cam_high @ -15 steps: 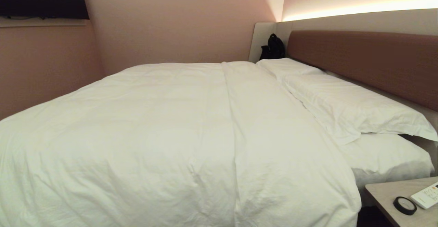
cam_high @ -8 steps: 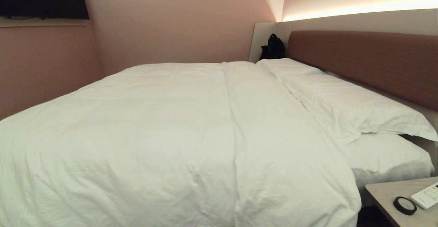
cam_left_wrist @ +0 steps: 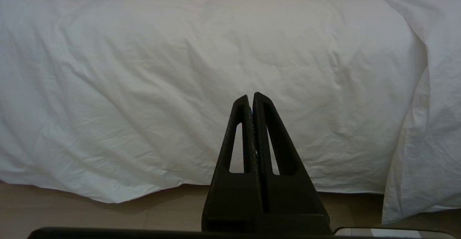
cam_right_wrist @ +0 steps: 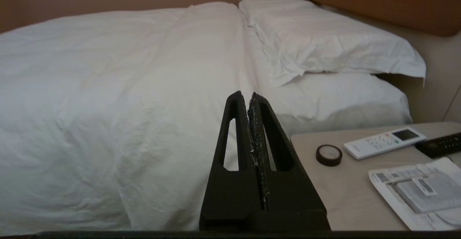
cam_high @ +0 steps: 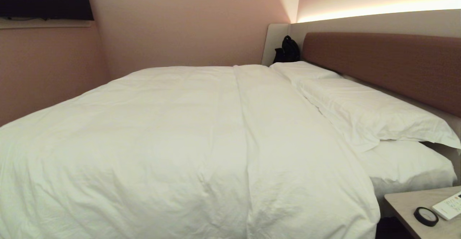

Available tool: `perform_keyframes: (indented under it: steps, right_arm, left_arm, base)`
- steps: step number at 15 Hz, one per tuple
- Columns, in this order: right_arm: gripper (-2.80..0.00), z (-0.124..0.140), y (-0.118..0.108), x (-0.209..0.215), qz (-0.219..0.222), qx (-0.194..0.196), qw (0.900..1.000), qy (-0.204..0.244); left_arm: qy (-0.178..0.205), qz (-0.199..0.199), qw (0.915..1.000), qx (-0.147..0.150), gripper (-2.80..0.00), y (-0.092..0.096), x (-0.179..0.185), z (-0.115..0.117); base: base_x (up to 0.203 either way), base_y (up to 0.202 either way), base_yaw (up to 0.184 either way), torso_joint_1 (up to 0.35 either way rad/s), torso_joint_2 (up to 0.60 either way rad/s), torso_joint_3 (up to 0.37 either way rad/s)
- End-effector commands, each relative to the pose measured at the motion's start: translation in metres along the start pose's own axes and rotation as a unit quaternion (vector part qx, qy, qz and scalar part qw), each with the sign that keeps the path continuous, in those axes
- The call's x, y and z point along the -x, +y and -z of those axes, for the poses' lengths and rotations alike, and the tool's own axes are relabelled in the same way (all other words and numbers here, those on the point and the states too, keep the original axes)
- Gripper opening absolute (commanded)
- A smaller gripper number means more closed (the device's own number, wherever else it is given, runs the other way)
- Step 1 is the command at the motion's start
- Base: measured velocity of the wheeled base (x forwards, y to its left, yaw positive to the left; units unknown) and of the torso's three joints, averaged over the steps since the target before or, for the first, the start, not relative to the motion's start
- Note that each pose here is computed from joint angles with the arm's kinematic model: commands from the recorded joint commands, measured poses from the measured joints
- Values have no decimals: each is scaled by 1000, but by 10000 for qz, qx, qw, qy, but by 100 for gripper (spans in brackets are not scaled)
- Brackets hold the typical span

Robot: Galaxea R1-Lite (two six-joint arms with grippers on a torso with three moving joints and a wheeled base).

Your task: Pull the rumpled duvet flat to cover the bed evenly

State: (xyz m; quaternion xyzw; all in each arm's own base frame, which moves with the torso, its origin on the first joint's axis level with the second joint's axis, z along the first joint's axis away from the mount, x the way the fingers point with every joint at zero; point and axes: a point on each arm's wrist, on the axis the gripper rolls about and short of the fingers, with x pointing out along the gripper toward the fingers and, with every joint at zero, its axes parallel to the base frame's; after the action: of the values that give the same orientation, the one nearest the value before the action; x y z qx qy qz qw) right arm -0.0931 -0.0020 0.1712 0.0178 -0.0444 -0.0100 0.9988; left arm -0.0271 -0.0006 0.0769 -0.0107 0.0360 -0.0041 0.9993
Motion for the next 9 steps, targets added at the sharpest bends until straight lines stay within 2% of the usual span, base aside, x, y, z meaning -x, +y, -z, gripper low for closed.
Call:
perform_keyframes:
  steps: [1,6,9]
  right_arm:
    - [-280,11,0,-11,22,28,10000,-30]
    - [-280,64,-1,-49,43,226,9996,153]
    - [-280,76,-1,-54,42,221,9994,281]
  left_arm:
    - [16,-7,10000,5,-280,0,0,0]
    - [16,-7,10000,12,-280,0,0,0]
    - [16,1,10000,12,-280,0,0,0]
  base:
    - [0,0,0,0,0,0]
    - [0,0,0,0,0,0]
    - [0,0,0,0,0,0]
